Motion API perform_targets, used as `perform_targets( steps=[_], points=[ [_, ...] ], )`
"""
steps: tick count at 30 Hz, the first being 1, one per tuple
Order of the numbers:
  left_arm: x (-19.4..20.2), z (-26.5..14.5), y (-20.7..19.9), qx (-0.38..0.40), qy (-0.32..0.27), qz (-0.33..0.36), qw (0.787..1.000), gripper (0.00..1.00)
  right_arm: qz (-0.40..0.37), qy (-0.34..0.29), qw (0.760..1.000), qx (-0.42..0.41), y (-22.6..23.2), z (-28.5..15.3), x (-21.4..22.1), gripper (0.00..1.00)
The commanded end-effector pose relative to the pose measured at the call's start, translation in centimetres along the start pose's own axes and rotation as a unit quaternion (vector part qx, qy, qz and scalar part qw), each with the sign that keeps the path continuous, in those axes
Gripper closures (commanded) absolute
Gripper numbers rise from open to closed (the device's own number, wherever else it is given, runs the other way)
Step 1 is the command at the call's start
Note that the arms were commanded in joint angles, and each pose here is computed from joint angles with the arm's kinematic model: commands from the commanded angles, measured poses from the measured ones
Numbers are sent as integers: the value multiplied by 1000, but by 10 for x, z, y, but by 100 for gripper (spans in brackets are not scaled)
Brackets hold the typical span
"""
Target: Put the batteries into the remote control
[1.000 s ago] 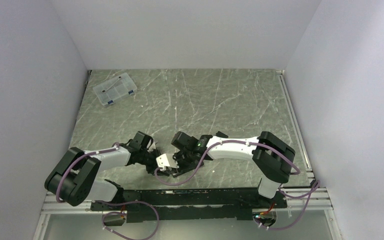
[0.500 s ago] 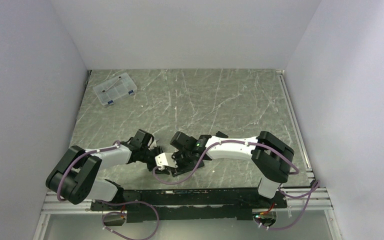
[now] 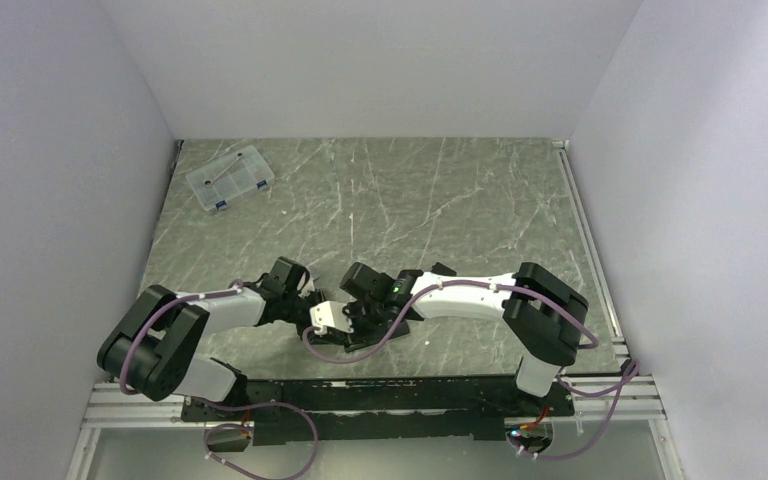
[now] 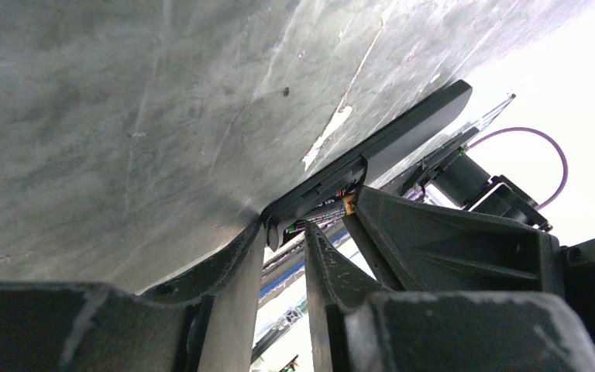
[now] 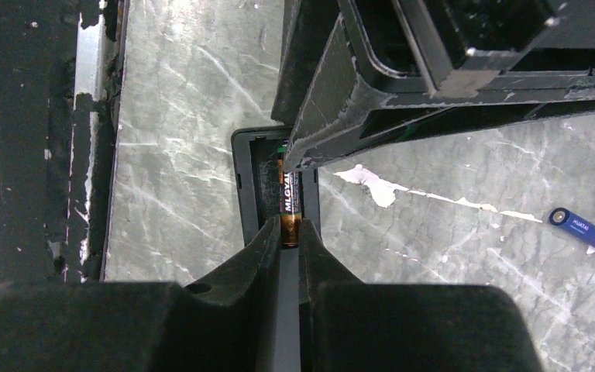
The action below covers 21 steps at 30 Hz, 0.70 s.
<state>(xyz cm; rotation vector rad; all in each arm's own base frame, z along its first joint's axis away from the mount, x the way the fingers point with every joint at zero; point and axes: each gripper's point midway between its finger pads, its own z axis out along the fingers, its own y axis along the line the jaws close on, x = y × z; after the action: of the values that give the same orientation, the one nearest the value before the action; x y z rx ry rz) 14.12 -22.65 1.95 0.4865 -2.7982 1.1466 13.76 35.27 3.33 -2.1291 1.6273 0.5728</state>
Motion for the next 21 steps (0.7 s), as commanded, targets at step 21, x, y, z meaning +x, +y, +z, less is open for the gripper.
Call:
perform_targets(
  steps=[21],
  points=[
    [1,10,6,4,2,-3,1000,72,53,-36,997,37,-10,11,-17,100]
  ],
)
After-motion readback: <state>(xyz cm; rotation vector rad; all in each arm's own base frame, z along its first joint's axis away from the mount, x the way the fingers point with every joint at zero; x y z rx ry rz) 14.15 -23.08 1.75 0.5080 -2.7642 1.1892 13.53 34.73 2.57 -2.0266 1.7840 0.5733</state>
